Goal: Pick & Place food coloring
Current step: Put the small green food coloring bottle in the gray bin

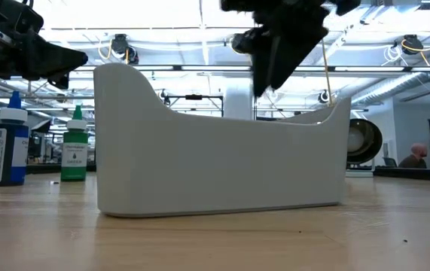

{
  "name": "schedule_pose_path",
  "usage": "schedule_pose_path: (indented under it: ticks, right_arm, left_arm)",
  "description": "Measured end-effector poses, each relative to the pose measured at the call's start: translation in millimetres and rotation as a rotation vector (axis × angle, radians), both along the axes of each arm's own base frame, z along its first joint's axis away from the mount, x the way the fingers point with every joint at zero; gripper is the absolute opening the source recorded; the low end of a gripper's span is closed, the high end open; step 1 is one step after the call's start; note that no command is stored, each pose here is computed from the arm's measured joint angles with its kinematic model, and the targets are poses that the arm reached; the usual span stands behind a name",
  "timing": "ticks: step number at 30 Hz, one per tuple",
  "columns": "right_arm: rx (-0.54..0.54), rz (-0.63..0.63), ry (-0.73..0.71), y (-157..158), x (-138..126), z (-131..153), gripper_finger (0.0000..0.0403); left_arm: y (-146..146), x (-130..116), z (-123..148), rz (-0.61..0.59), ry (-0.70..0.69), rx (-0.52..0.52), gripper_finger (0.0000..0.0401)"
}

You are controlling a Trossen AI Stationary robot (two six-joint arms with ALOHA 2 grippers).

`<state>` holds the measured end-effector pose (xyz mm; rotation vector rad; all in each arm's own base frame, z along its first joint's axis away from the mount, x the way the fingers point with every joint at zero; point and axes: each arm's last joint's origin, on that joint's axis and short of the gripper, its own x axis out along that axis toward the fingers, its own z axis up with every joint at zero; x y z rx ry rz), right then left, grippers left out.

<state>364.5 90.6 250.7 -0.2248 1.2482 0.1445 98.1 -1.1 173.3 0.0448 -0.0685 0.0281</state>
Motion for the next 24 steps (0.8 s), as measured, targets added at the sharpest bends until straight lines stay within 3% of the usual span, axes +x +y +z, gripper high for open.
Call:
schedule_pose_path:
  ticks: [7,13,18,24]
  right_arm:
    - [-0.107,-0.149,0.041,-18.9,-33.9,21.0,0.0175]
    - [-0.111,-0.223,0.059,-45.2,-61.4,-7.9,0.0174]
    - [-0.011,-0.280,0.038,-67.6,-78.1,-31.7,0.0173]
    - [0.013,-0.303,0.050,-78.1,-89.4,-53.2,0.0175]
  left_arm:
    - [0.0,0.0,0.1,0.000,-0.001,0.000,0.0026]
    - [0.0,0.0,0.1,0.000,0.000,0.000,0.0026]
    - [0.0,0.0,0.0,0.000,0.000,0.000,0.0026]
    - [0.0,0.0,0.0,0.000,0.000,0.000,0.0026]
